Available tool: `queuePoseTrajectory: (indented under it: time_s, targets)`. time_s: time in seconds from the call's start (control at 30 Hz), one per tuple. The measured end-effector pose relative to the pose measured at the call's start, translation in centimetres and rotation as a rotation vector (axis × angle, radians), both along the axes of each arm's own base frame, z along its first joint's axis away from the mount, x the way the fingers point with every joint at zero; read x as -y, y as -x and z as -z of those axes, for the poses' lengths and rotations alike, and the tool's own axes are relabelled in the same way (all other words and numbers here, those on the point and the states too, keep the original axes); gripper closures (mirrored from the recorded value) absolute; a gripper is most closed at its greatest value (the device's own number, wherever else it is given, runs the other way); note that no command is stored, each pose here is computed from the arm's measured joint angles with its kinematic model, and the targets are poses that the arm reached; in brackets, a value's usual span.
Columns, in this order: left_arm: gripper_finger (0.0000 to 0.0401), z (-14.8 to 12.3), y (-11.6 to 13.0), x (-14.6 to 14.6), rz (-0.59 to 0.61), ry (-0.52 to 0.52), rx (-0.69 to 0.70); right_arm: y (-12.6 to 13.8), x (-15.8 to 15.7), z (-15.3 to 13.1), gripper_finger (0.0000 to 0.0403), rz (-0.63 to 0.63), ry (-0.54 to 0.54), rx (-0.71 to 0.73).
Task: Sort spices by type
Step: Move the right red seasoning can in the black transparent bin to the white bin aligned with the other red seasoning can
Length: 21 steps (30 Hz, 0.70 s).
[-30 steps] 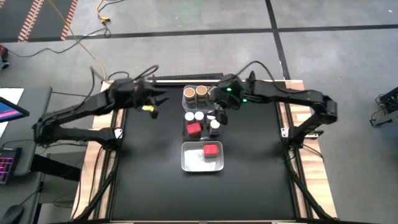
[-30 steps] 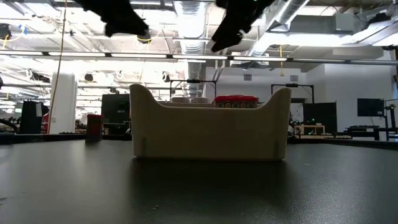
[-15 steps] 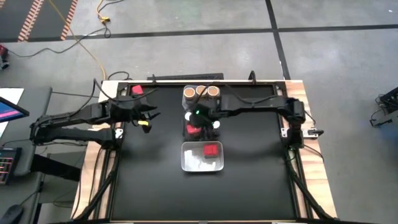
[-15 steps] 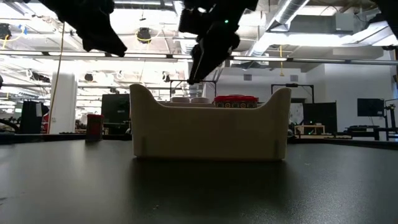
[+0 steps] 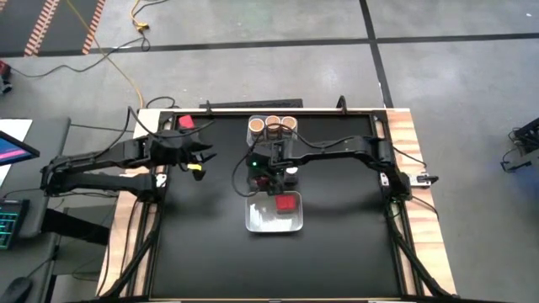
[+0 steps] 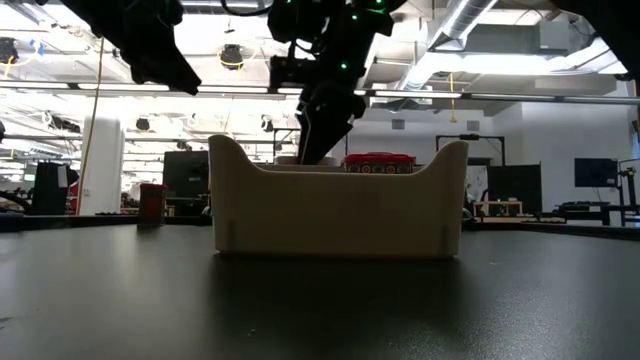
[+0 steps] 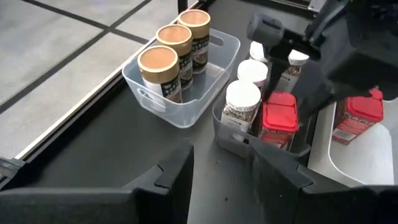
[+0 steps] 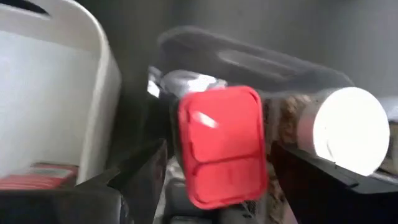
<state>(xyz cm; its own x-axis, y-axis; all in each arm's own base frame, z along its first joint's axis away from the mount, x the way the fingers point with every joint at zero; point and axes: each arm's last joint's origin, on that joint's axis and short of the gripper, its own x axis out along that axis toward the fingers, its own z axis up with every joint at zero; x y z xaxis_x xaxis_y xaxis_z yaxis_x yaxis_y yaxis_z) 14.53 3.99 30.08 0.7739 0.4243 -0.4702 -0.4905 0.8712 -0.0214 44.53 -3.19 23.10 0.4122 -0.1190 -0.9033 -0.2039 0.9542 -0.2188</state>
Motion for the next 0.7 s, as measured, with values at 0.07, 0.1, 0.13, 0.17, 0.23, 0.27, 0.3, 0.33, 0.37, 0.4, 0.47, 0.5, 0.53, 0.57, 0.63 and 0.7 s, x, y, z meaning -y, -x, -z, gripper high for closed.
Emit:
queuePoseTrajectory:
  time_s: [0.07,0.1,0.13,0.17,0.23,0.27,0.3,0.33,0.37,0.4,0.47,0.5,0.53,0.57,0.63,0.7]
  targets:
    - [0.026,0.07,0.03,0.02,0.005,0.004,-0.007,0.04,0.09,-0.01,0.0088,0.015,0.029,-0.004]
    - [0.026,0.09,0.04,0.03,0.005,0.005,-0.009,0.05,0.13,-0.07,0.0088,0.022,0.041,-0.003]
    - [0.026,0.11,0.05,0.03,0.005,0.005,-0.012,0.06,0.16,-0.09,0.0088,0.028,0.047,-0.003]
    - [0.026,0.13,0.06,0.04,0.006,0.006,-0.015,0.07,0.26,-0.09,0.0088,0.041,0.044,-0.001]
    - [0.026,0.13,0.06,0.04,0.006,0.006,-0.015,0.1,0.55,-0.07,0.0088,0.064,0.037,-0.001]
    - [0.026,0.13,0.07,0.03,0.005,0.006,-0.015,0.1,0.58,-0.07,0.0088,0.073,0.032,0.0]
    - [0.026,0.13,0.07,0.03,0.005,0.006,-0.015,0.11,0.6,-0.09,0.0088,0.078,0.031,0.001]
    - [0.026,0.14,0.07,0.03,0.005,0.006,-0.015,0.11,0.59,-0.09,0.0088,0.079,0.03,0.002]
    - [0.026,0.14,0.07,0.04,0.006,0.006,-0.015,0.1,0.59,-0.09,0.0088,0.079,0.029,0.003]
    - [0.026,0.13,0.06,0.04,0.006,0.006,-0.015,0.1,0.56,-0.09,0.0088,0.079,0.029,0.003]
    - [0.026,0.13,0.06,0.04,0.006,0.006,-0.015,0.11,0.56,-0.09,0.0088,0.079,0.029,0.002]
    - [0.026,0.14,0.07,0.03,0.005,0.006,-0.015,0.11,0.54,-0.08,0.0088,0.077,0.023,0.001]
    - [0.026,0.14,0.07,0.04,0.006,0.006,-0.015,0.11,0.51,-0.08,0.0088,0.075,0.015,0.001]
    - [0.026,0.13,0.06,0.04,0.006,0.006,-0.015,0.12,0.5,-0.06,0.0088,0.073,0.008,0.001]
    - [0.026,0.13,0.06,0.04,0.006,0.006,-0.015,0.09,0.48,0.04,0.0088,0.077,-0.001,0.0]
    - [0.026,0.13,0.06,0.04,0.005,0.005,-0.015,-0.09,0.48,0.5,0.0088,0.09,-0.014,-0.004]
